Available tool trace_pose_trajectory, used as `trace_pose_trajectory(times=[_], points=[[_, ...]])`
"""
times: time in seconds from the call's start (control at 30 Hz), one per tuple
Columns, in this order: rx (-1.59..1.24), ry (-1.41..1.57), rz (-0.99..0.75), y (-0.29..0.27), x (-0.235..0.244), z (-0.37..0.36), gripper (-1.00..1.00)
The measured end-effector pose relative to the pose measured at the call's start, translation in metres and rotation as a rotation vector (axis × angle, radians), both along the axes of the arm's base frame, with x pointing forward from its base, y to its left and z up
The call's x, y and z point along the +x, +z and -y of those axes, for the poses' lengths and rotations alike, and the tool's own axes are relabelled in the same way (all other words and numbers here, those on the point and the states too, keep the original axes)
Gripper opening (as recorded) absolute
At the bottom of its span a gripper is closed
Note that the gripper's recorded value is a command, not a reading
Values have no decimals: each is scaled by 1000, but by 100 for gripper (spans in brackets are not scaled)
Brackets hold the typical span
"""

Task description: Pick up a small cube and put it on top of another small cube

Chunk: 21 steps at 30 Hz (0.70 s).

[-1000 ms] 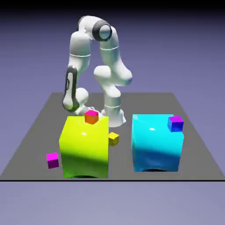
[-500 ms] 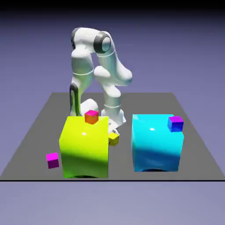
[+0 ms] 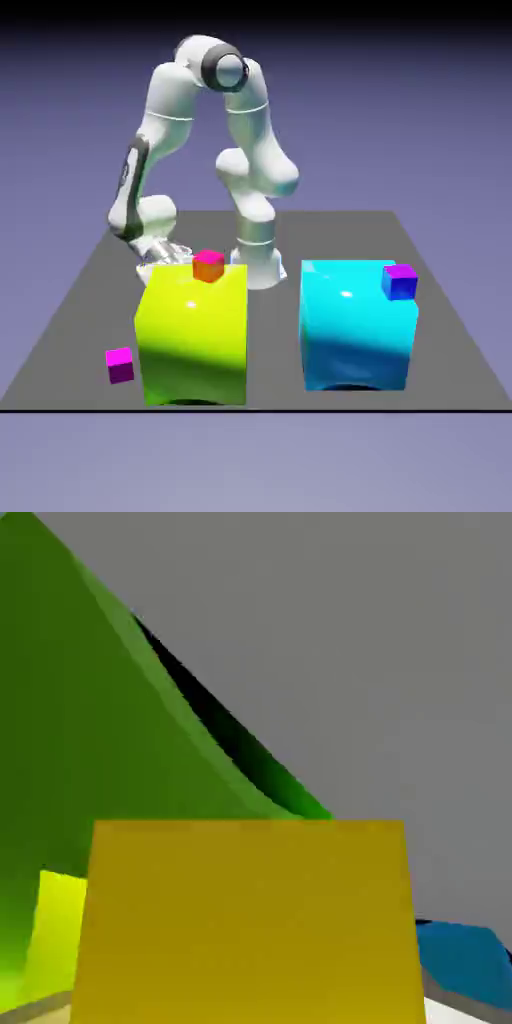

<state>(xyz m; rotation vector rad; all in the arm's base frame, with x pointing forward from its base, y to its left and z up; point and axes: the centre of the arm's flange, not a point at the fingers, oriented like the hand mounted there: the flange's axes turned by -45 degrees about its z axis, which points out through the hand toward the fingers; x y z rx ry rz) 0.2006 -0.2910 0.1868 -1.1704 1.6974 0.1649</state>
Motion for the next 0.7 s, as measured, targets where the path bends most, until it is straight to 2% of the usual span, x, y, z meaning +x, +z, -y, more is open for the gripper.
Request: trace_pose_trajectory(times=[0.13, 0.27, 0.37, 0.6, 0.7], points=[[-55, 23, 35, 76, 11, 59, -100], [27, 86, -7, 117, 37, 62, -100], [88, 237, -63, 146, 88, 31, -100], [197, 403, -247, 214, 132, -5, -100], [265, 502, -332, 199, 160, -49, -100]])
